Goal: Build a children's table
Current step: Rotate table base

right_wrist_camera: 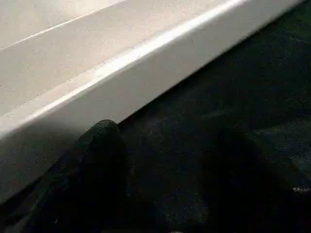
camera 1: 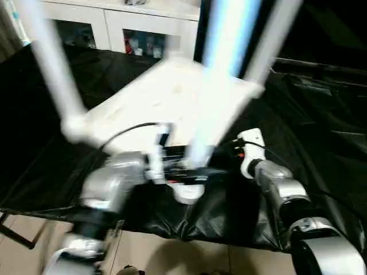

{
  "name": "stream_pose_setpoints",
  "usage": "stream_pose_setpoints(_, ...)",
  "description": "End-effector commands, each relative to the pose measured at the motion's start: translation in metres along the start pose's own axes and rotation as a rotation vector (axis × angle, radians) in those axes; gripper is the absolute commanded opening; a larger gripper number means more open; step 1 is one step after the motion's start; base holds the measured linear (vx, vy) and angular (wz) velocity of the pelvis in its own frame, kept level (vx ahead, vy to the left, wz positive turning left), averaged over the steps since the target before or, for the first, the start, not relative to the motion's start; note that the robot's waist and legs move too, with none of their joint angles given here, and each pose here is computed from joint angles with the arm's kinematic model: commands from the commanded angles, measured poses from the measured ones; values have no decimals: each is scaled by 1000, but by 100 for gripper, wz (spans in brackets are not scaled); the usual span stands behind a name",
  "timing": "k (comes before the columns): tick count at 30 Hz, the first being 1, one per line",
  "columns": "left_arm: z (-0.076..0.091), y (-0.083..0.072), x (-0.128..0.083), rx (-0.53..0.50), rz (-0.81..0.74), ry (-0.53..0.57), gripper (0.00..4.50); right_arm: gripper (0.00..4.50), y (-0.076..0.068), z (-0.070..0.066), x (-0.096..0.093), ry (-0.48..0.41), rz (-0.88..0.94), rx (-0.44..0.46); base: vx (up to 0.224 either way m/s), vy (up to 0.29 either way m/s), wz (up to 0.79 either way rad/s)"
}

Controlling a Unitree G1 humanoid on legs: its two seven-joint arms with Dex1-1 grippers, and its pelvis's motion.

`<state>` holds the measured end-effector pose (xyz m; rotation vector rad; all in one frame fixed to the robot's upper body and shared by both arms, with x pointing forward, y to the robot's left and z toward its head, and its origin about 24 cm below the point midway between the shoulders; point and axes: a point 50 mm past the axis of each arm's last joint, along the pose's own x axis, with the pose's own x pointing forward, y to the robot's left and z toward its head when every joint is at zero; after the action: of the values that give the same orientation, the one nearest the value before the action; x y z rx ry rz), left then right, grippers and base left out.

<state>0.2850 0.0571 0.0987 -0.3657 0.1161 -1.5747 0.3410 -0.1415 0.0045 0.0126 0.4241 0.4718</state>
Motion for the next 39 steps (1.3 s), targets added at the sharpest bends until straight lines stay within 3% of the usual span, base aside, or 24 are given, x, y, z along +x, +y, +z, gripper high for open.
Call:
stream_pose_setpoints(1, 6, 1, 32, 90, -16, 9, 447, 379, 33, 4, 14, -5, 143, -32, 0, 0, 0)
stream_pose_setpoints(5, 5, 13, 36, 160, 113, 37, 447, 379, 33, 3, 14, -7, 138, -33, 0, 0, 0)
stream_pose_setpoints(6, 7, 28, 33, 233, 276, 66, 447, 379, 24, 2, 12, -13, 91, -32, 0, 0, 0)
stream_pose_setpoints(7, 8, 33, 31, 263, 323, 74, 447, 379, 20, 2, 10, -18, 71, -28, 0, 0, 0)
stream_pose_setpoints(12, 7, 44, 17, 311, 432, 148, 447, 379, 1, 0, 1, -31, 19, -29, 0, 0, 0)
stream_pose_setpoints(17, 2, 36, -1, 350, 350, 202, 447, 379, -21, -4, -20, -36, 45, -75, 0, 0, 0)
stream_pose_setpoints(22, -17, 30, -35, 351, 245, 397, 447, 379, -33, -6, -49, -2, 219, -214, 0, 0, 0)
stream_pose_setpoints(24, -20, 32, -43, 361, 242, 454, 419, 379, -35, -4, -58, 5, 262, -261, 0, 0, 0)
stream_pose_setpoints(27, -21, 36, -51, 377, 252, 505, 411, 379, -37, 0, -70, 8, 312, -290, 0, 0, 0)
stream_pose_setpoints(28, -21, 41, -60, 405, 264, 574, 392, 379, -39, 4, -82, 15, 364, -309, 0, 0, 0)
stream_pose_setpoints(32, -20, 44, -65, 407, 271, 609, 369, 411, -40, 8, -90, 13, 388, -314, 0, 0, 0)
stream_pose_setpoints(36, -13, 50, -72, 375, 260, 618, 332, 449, -37, 13, -109, 37, 481, -299, 0, 0, 0)
stream_pose_setpoints(39, -13, 53, -74, 358, 229, 640, 310, 450, -34, 11, -117, 63, 517, -297, 0, 0, 0)
